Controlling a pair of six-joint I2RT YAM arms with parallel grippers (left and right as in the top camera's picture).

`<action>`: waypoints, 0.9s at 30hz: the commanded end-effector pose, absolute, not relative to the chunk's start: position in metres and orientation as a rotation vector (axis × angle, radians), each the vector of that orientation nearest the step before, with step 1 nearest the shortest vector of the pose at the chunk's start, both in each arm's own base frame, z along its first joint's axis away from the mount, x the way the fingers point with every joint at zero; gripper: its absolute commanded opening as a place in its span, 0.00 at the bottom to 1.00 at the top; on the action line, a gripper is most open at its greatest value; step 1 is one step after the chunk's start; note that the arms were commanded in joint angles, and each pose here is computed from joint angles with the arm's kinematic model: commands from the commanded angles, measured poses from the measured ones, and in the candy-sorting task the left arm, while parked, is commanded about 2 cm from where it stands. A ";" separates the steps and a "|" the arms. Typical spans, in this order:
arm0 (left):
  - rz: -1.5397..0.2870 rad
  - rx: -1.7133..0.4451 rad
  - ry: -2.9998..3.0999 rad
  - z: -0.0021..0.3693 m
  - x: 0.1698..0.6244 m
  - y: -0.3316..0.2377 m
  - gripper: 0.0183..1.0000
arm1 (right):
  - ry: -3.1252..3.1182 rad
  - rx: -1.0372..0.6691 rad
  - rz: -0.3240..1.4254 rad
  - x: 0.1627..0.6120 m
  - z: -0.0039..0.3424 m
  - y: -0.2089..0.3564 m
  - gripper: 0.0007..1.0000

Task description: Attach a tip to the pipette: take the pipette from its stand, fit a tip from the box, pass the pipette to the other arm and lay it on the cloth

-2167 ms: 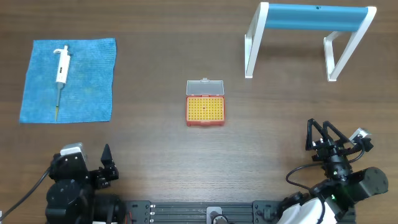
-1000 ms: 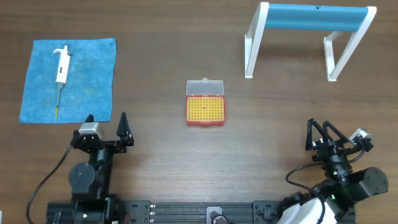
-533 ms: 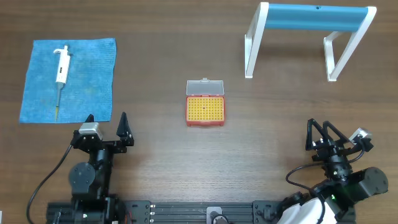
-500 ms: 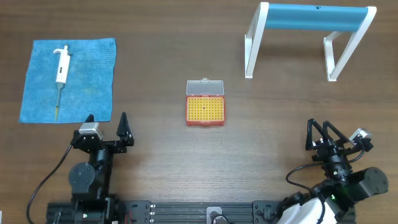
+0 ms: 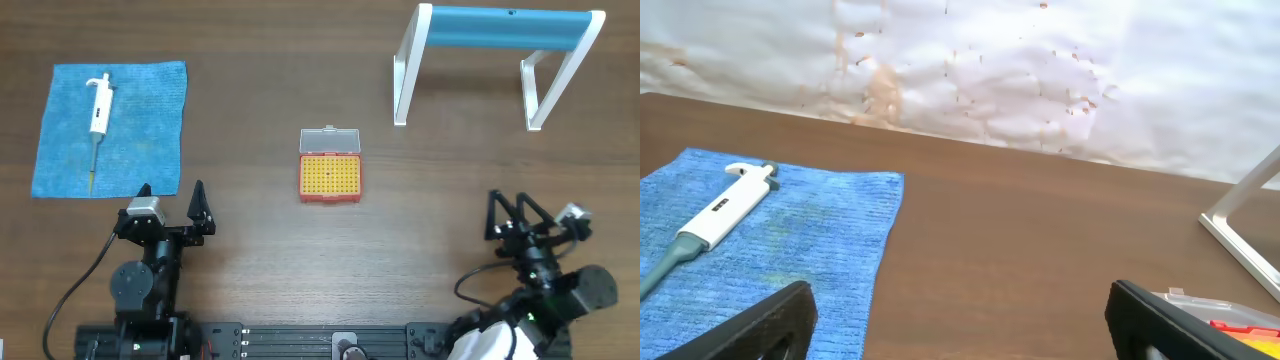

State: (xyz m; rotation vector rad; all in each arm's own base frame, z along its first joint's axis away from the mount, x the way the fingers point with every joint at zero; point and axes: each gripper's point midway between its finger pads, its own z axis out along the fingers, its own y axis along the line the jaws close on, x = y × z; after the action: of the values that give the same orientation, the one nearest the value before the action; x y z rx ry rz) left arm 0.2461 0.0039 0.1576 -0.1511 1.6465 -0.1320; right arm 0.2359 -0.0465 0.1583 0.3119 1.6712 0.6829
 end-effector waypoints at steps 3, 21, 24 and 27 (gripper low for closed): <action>-0.132 -0.121 1.640 0.157 0.246 0.001 0.94 | 1.718 0.214 0.335 0.255 0.155 -0.005 0.87; -0.132 -0.121 1.640 0.157 0.246 0.001 0.93 | 1.696 -0.087 0.046 0.241 0.155 0.017 0.87; -0.132 -0.121 1.640 0.157 0.246 0.001 0.94 | 1.695 -0.120 0.005 0.241 0.154 0.015 0.87; -0.132 -0.121 1.640 0.157 0.246 0.001 0.94 | 1.690 -0.167 -0.036 0.241 0.155 0.016 0.87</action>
State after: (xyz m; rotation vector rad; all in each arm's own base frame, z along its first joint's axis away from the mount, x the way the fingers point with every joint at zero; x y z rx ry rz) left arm 0.2461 0.0026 0.1579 -0.1441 1.6423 -0.1378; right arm 0.2409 0.0173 0.1562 -0.0976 1.6998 0.0449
